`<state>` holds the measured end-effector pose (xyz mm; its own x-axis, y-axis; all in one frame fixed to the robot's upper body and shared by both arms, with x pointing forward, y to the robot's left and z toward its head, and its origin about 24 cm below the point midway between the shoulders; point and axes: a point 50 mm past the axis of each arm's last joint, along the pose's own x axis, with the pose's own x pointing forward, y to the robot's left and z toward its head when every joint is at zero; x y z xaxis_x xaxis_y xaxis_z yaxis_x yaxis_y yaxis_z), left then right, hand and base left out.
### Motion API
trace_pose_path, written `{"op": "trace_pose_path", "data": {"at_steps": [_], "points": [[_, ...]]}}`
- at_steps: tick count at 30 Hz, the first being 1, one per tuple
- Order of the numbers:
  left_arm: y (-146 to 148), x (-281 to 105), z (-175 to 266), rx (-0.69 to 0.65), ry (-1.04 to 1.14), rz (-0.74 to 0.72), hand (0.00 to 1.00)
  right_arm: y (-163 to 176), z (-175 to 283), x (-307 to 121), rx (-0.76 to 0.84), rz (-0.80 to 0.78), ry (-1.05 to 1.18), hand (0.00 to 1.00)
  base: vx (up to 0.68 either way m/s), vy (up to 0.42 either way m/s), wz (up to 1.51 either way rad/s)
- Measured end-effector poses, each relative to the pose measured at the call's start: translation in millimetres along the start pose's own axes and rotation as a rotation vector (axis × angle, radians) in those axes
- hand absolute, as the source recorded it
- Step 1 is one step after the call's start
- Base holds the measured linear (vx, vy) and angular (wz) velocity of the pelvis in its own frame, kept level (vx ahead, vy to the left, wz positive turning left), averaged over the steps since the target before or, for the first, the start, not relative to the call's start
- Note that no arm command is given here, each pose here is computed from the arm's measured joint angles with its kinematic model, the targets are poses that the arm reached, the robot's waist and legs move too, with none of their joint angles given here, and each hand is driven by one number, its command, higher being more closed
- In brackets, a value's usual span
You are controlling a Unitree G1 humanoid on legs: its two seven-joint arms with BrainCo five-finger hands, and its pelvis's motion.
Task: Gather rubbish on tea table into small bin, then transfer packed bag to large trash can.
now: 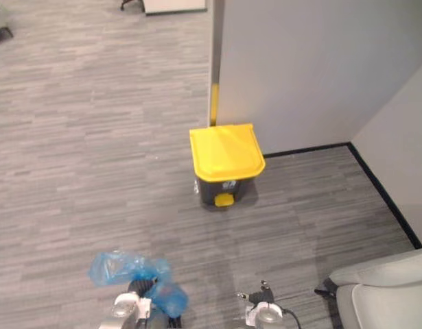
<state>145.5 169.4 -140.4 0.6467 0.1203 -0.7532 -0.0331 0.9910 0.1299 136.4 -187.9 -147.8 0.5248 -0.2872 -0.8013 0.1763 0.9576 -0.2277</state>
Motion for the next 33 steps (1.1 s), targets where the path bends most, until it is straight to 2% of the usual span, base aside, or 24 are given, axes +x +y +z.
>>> {"op": "trace_pose_path", "data": {"at_steps": [7, 12, 18, 23, 27, 33], "points": [[13.3, 3.9, 5.8, 0.007, -0.008, 0.042, 1.00, 2.3, 13.7, 3.2, -0.028, 0.014, -0.041, 0.00, 0.30, -0.099, 0.23], [-4.0, 5.3, 5.7, -0.011, 0.009, 0.000, 1.00, -13.3, 17.4, 7.1, -0.004, -0.031, -0.037, 0.00, 0.32, -0.166, 0.22], [-29.0, 3.4, 18.5, -0.046, -0.045, -0.073, 1.00, -11.2, 1.9, 2.1, -0.022, -0.023, -0.007, 0.00, 0.25, -0.056, 0.28], [-30.7, 2.6, 18.0, -0.049, -0.045, -0.078, 1.00, -13.2, 4.4, 2.1, 0.005, -0.039, -0.014, 0.00, 0.23, 0.165, -0.48], [-15.5, 4.7, 15.6, 0.010, -0.038, -0.053, 1.00, 0.7, -12.3, -3.1, 0.024, -0.006, 0.047, 0.00, 0.16, 0.180, -0.14], [3.8, 4.4, 4.1, 0.060, 0.003, -0.013, 1.00, -4.2, -17.8, -2.2, 0.015, -0.016, 0.075, 0.00, 0.07, 0.051, -0.05]]}}
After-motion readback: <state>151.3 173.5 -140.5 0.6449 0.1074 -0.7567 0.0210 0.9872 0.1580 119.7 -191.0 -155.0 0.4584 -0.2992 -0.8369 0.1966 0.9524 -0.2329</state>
